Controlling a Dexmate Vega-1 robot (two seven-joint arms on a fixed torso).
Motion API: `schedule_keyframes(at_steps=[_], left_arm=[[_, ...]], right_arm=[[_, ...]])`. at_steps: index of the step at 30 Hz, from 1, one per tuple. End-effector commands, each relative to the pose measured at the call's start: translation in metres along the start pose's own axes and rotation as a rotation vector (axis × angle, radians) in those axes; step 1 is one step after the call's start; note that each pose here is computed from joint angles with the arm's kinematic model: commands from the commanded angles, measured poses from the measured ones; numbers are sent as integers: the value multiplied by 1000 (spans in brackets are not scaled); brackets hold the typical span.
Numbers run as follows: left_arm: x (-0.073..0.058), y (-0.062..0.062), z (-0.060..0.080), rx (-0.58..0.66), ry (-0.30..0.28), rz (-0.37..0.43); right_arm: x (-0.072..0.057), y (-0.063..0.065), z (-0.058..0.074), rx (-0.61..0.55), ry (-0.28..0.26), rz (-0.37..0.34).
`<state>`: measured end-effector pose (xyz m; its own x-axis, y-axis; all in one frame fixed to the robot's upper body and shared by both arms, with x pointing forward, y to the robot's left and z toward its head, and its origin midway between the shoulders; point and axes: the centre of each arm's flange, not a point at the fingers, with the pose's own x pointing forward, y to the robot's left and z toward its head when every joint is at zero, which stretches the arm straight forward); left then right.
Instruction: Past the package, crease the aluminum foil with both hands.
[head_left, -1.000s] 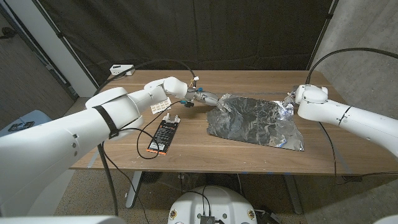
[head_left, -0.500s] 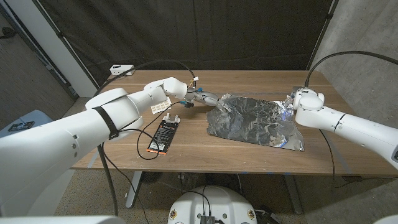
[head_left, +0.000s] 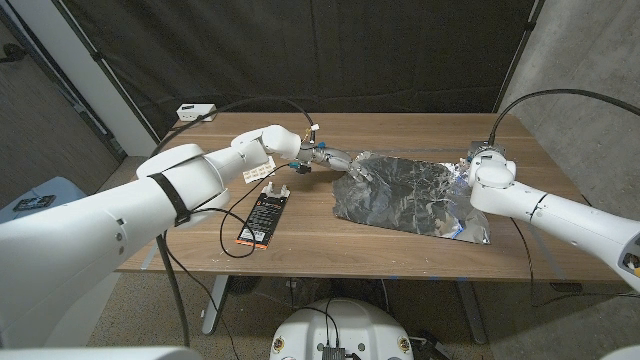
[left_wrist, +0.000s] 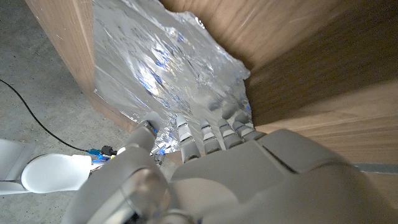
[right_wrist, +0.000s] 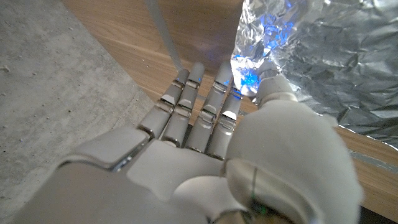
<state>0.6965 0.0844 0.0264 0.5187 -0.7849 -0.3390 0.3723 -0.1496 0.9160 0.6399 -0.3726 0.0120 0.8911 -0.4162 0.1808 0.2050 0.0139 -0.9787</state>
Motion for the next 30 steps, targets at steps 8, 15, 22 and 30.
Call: schedule_keyframes(at_steps=[8,15,22,30], left_arm=[[1,-3,2,-1,-9,-19],[1,-4,0,-4,-2,-18],[2,-5,-1,-9,6,-17],[5,-6,-1,-12,13,-16]], right_arm=[[-2,3,-2,5,-2,-51],[-3,1,0,6,-6,-58],[-5,-5,2,7,-15,-66],[-9,-12,3,5,-20,-72]])
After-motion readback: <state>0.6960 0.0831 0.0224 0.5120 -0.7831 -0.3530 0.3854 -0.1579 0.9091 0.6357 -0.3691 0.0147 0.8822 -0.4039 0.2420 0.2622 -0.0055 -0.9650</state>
